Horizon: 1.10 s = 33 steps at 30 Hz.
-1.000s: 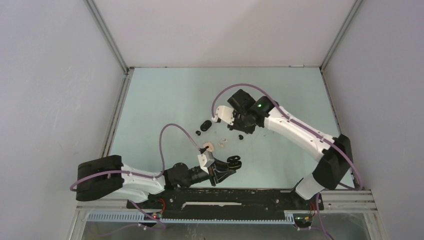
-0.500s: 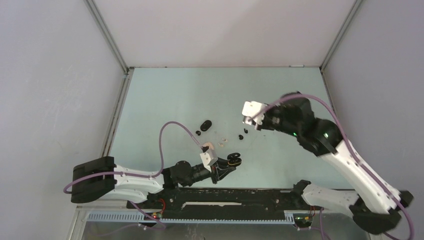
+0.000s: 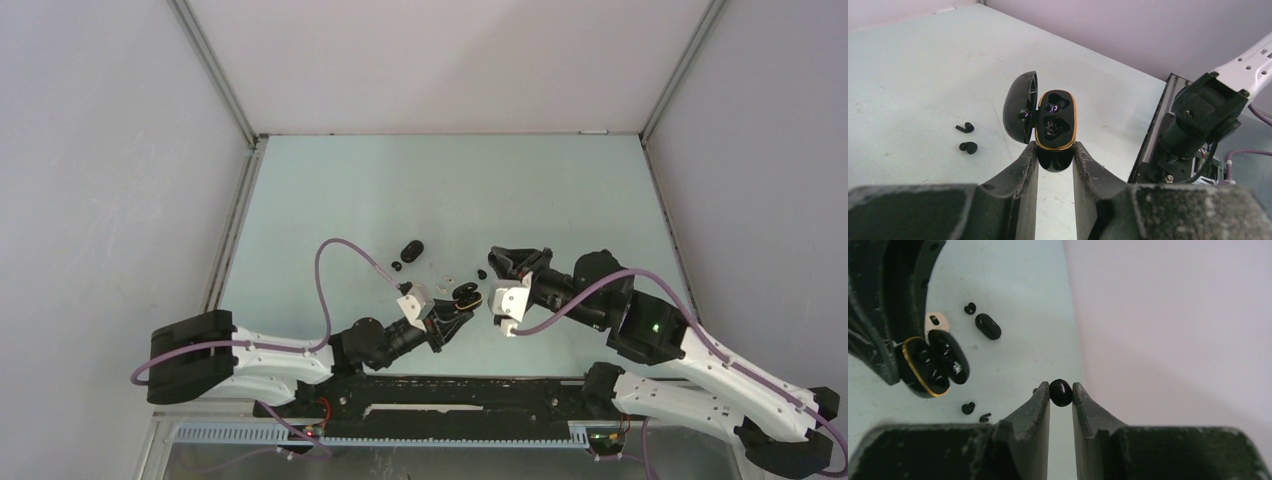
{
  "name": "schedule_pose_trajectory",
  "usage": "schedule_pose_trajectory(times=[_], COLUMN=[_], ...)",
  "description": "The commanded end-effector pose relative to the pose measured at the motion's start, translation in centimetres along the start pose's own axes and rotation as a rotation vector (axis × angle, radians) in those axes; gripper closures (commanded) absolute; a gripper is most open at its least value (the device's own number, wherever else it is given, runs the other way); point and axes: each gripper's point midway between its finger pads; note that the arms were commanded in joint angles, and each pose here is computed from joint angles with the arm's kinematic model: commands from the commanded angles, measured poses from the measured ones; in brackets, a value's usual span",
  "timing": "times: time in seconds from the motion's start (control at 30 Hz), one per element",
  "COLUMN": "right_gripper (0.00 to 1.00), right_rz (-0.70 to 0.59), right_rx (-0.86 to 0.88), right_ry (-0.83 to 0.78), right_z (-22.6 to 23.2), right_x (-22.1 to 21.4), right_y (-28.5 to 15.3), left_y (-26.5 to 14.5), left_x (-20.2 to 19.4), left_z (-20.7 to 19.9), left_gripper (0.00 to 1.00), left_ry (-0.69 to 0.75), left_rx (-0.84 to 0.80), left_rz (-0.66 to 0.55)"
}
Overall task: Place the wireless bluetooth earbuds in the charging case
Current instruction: Place the earbud in the charging case.
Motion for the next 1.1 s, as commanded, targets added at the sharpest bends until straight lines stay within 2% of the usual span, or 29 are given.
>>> schedule_pose_trajectory(times=[0.0,0.57,1.07], right_gripper=[1.00,1.00,1.00], right_rz=[-0.026,-0.086,-0.083], right_rx=[-0.070,0.032,0.068], right_ry=[-0.107,-0.216,-0.275], right_z=[-0.9,3.6,5.1], right_x=[0.7,2.1,2.4], right_y=[-0.6,0.2,1.2], left_y=[0.8,0.2,-0.1], left_x=[3.2,4.6,4.9], left_z=[-0.5,-1.4,-2.1], left_gripper=[1.00,1.00,1.00], left_ry=[0.027,0.023,0.006], left_rx=[0.014,-0.026,-0.062], left_rz=[-0.109,-0.156,-0.162])
Point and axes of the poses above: each gripper's point midway between its finger pads, its own y axis out along the fingers, its own z axis along the line the jaws close on, x = y × z, and after that the axes turned 12 degrees about -y, right-handed
